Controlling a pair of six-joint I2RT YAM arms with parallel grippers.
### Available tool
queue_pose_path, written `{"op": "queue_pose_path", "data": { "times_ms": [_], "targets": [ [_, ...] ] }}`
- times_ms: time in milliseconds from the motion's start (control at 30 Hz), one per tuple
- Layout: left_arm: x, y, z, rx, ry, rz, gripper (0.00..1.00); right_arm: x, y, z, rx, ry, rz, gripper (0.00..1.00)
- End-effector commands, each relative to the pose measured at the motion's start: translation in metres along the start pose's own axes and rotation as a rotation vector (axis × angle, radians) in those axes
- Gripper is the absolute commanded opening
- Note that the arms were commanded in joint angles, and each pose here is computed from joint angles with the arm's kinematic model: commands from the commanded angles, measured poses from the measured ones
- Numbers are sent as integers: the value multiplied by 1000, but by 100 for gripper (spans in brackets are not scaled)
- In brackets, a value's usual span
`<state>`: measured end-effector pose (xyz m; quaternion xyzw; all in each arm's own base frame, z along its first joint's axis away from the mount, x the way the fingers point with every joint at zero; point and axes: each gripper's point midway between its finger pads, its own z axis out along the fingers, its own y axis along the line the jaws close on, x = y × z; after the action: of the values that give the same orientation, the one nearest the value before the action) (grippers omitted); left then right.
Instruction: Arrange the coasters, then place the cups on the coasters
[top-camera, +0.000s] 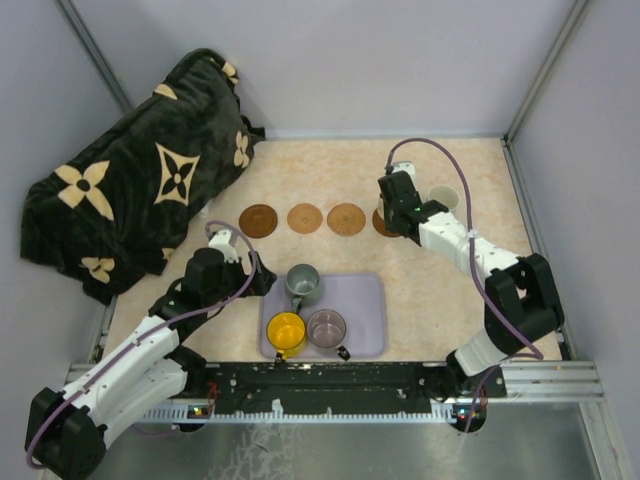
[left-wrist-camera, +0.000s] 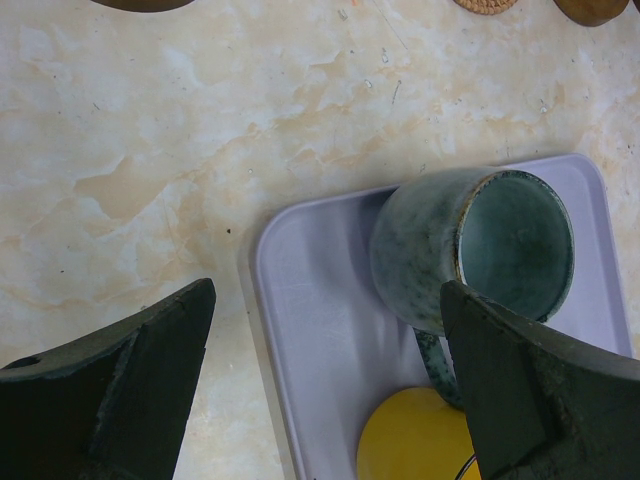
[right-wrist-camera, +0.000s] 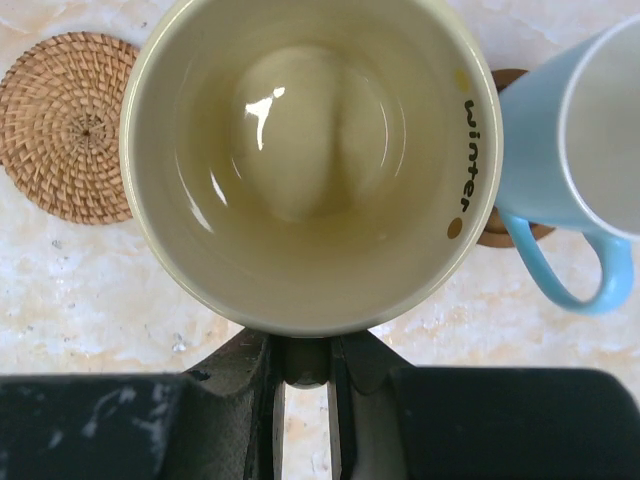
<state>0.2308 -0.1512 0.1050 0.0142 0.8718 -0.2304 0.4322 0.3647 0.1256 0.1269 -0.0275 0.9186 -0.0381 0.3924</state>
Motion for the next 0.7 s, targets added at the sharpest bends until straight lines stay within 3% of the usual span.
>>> {"op": "queue_pose_path", "data": {
  "times_ms": [0,667],
  "targets": [
    [-4,-6,1,24,-20,13,100,-69,13,3,-75,-171,57,0],
    [-3,-5,5,18,-4,12,100,-44,4,32,-43,-83,29,0]
  ]
}}
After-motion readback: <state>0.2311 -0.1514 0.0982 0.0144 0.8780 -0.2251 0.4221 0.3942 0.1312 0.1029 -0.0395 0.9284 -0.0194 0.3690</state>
